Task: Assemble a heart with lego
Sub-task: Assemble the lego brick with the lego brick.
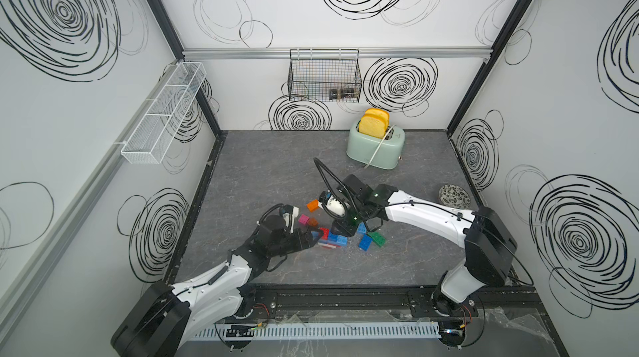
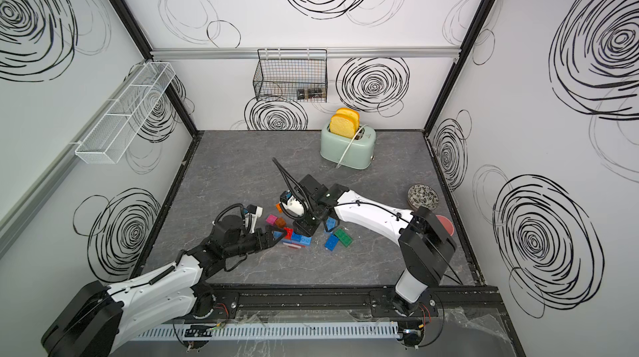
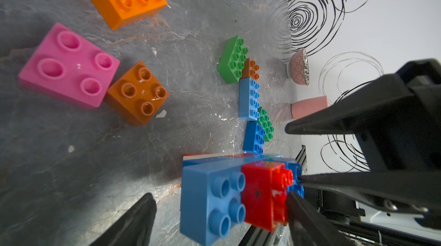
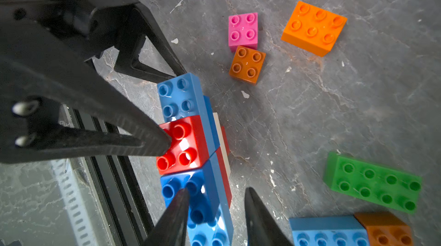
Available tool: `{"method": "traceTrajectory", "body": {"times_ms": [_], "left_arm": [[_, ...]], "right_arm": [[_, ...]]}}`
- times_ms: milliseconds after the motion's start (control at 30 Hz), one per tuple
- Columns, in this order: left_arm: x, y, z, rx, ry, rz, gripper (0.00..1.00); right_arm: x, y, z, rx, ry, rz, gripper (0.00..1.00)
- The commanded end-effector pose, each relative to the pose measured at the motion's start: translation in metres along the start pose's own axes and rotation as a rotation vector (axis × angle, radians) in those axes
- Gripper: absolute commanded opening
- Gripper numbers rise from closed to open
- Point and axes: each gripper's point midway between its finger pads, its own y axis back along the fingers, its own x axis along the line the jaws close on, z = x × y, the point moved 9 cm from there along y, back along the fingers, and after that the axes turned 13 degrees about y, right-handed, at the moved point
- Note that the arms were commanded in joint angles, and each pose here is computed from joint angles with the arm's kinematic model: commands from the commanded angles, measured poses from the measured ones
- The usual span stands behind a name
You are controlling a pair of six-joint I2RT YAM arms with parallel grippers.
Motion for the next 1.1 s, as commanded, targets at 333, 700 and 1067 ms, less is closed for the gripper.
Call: {"method": "traceTrajectory", "body": {"times_ms": [333,700,1067], "left_arm": [[0.003,-0.002,0.000,-0.019,-0.008,0.033,0.85],[0.012,-0.004,-0.007,-0.002,-0.010,0.073,0.80],[-0.011,-0.001,-0.001,-0.012,-0.027,0.014,0.81]], "right_arm": [[0.003,-0.020,-0.014,0.161,0.035,-0.058,0.38],[0.012,-0.034,-0.025,0.234,0.090,-0.063,0.33],[0.013,-0.006,0.005,0.053,0.089,-0.024,0.38]]}}
